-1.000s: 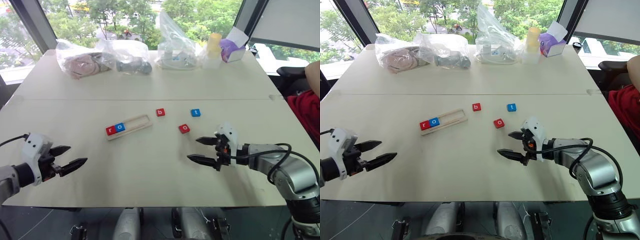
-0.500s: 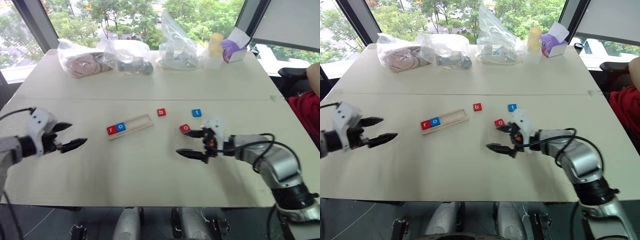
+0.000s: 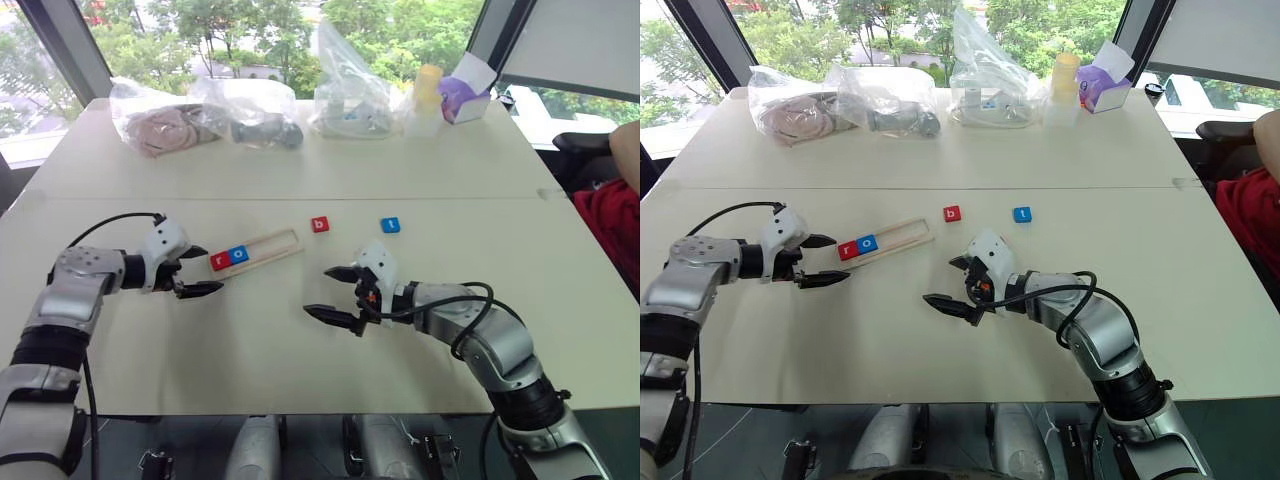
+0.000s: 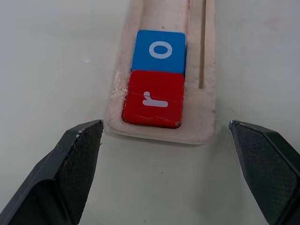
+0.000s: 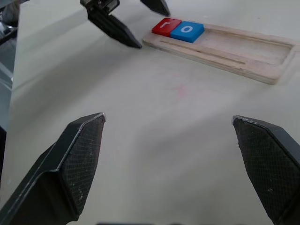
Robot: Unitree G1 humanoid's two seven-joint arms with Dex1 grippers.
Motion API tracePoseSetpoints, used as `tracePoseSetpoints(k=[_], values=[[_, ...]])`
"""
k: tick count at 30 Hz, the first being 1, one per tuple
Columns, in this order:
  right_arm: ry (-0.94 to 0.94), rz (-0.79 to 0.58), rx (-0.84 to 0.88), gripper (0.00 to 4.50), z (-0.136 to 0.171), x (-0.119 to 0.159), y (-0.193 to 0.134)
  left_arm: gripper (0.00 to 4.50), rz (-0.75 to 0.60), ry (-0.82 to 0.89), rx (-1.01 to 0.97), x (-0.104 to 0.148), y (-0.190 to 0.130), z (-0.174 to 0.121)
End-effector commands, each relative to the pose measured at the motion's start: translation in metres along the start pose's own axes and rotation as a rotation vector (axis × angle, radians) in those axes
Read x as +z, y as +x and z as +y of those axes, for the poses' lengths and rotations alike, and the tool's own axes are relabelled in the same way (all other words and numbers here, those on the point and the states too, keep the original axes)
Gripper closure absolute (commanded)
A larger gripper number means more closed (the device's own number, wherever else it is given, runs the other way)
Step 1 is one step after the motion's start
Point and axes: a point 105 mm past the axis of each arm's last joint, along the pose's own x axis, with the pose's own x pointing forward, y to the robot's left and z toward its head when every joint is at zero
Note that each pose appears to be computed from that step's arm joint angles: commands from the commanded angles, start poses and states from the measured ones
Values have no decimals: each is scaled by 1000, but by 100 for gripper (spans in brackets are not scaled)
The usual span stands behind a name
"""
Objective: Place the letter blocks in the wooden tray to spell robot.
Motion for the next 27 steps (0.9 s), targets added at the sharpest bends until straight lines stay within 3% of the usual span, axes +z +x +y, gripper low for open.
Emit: tracePoseSetpoints(k=[1,11,14,15,16,22,27], values=[[-32,-35,-17,3,4,10,-3,0,13,34,-9,-2,8,3],[-38,-31,-45,3,-2,8,-5,0,75,54,-119,-27,38,-19],[-41,-28,-51,0,-3,7,-6,83,87,61,-143,-33,40,-24],[-41,-26,-55,0,-4,6,-7,131,85,55,-148,-34,40,-26],[-41,-24,-59,0,-5,6,-8,142,82,48,-150,-34,40,-26],[-30,-20,-101,0,-15,4,-17,142,58,76,-139,-22,39,-22],[-1,-35,-218,0,-37,2,-40,142,-8,187,-267,5,31,-44]])
